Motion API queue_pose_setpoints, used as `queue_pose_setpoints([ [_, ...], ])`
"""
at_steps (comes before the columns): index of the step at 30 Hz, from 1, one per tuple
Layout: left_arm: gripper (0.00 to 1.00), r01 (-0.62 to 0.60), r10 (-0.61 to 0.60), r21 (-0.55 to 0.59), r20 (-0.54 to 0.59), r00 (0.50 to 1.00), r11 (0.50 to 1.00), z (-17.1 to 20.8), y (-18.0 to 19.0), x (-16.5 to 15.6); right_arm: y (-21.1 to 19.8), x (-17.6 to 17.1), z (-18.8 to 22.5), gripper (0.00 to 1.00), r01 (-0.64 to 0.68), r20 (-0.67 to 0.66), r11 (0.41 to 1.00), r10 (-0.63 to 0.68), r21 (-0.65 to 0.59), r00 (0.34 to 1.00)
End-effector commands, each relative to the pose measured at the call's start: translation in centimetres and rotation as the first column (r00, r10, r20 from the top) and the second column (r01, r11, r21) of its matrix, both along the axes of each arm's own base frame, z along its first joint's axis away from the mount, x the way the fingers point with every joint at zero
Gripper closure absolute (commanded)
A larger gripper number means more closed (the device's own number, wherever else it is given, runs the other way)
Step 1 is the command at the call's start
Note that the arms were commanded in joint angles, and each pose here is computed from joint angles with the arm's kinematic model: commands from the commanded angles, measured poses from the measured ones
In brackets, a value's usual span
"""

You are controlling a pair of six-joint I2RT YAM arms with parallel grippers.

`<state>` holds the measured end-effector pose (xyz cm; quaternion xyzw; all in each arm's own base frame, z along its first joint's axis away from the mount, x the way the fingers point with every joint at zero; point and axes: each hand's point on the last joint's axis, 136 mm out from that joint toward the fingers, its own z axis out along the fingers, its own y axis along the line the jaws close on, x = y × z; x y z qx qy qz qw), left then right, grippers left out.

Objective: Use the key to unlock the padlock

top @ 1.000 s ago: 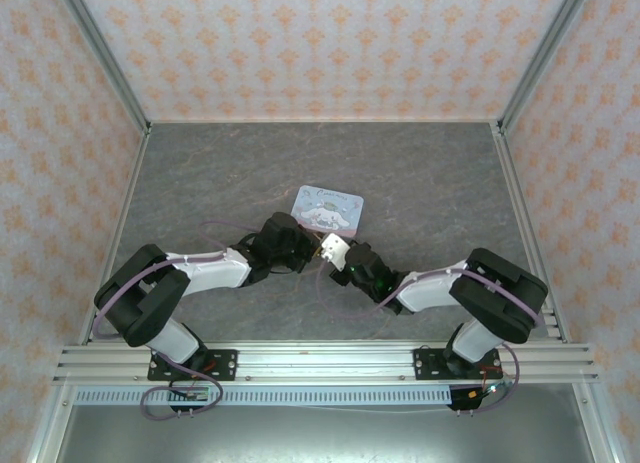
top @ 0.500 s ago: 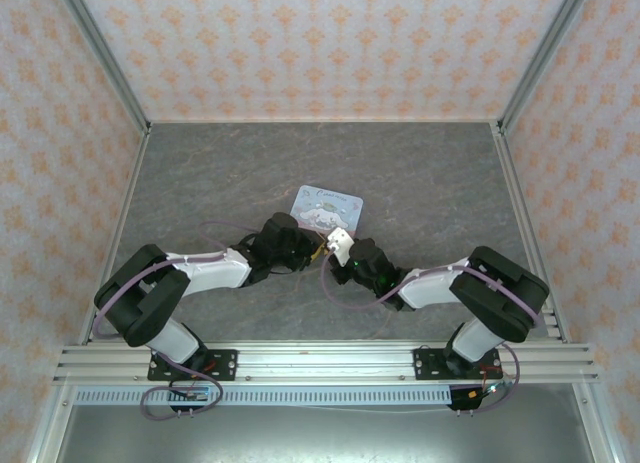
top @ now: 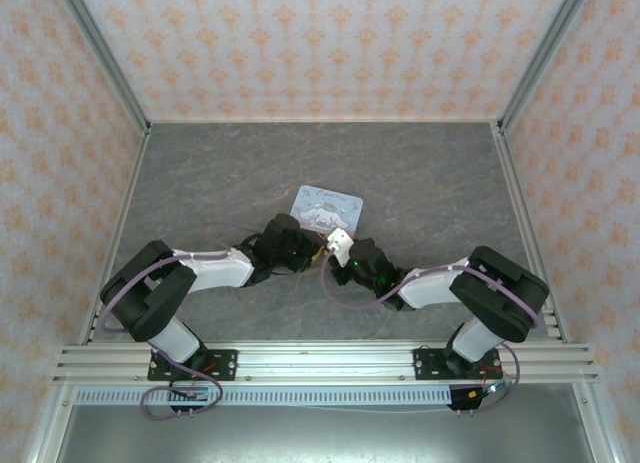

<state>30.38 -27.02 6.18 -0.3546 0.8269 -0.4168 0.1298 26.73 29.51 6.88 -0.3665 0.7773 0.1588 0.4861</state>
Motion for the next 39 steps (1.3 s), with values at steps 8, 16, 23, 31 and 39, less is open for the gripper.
queue_pose_setpoints([
  [8, 0.94, -0.013, 0.013, 0.03, -0.006, 1.0, 0.999, -0.9, 0.1, 0.5, 0.8, 0.0, 1.8, 1.0, 0.005, -0.013, 0.996, -0.003, 0.093, 1.0],
  [16, 1.0, -0.01, 0.01, 0.046, 0.007, 1.0, 0.999, -0.4, 0.5, 0.2, 0.6, 0.5, 2.5, 1.0, 0.035, -0.17, 0.957, 0.015, 0.287, 0.985],
  [23, 1.0, -0.008, 0.007, 0.048, 0.022, 1.0, 0.999, 0.4, 0.7, 0.1, -0.2, 0.5, 2.0, 0.97, 0.014, -0.165, 0.97, 0.026, 0.241, 0.986],
  [31, 1.0, -0.017, 0.015, 0.043, 0.044, 0.999, 0.999, 1.3, 1.1, 0.3, -1.5, -1.2, 1.9, 0.59, -0.026, -0.019, 0.995, 0.028, 0.096, 0.999],
  [39, 1.0, 0.027, -0.033, 0.059, 0.111, 0.993, 0.998, 3.5, 1.1, 0.5, -1.9, -2.4, 2.3, 0.54, -0.01, 0.151, 0.996, 0.023, -0.09, 0.988],
])
